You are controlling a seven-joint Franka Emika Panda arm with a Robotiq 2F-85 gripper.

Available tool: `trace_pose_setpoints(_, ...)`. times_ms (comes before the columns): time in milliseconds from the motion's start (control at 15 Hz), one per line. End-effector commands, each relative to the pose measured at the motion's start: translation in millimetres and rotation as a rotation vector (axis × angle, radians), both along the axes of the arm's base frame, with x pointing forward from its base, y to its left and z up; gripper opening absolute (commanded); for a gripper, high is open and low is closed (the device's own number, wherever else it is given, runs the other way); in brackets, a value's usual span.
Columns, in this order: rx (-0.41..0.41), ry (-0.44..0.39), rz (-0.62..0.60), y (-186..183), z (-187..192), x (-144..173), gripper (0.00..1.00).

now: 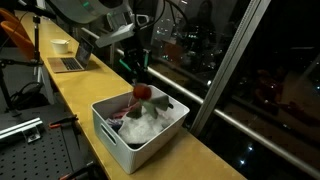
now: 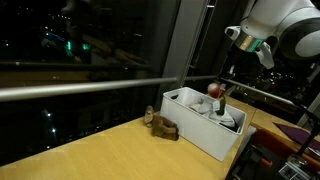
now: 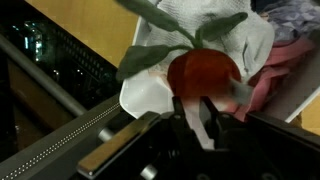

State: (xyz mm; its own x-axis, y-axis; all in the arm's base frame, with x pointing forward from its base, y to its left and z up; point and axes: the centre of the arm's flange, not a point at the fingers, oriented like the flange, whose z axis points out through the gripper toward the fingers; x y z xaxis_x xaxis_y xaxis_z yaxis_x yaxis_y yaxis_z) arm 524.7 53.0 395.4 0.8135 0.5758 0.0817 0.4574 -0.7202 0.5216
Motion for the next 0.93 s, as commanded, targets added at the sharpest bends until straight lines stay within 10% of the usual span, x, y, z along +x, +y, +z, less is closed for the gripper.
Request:
trace_pose_setpoints(0,0.027,-0.038,-0.01,13.2,-1.0,-7.4,0.57)
trace_pose_setpoints(400,0.063,-0.072,0.059,69.0,-6.2,-0.4,0.99)
trace_pose_setpoints(867,0.055,-0.046,0.229,145.0,-21.3,28.7,1.0)
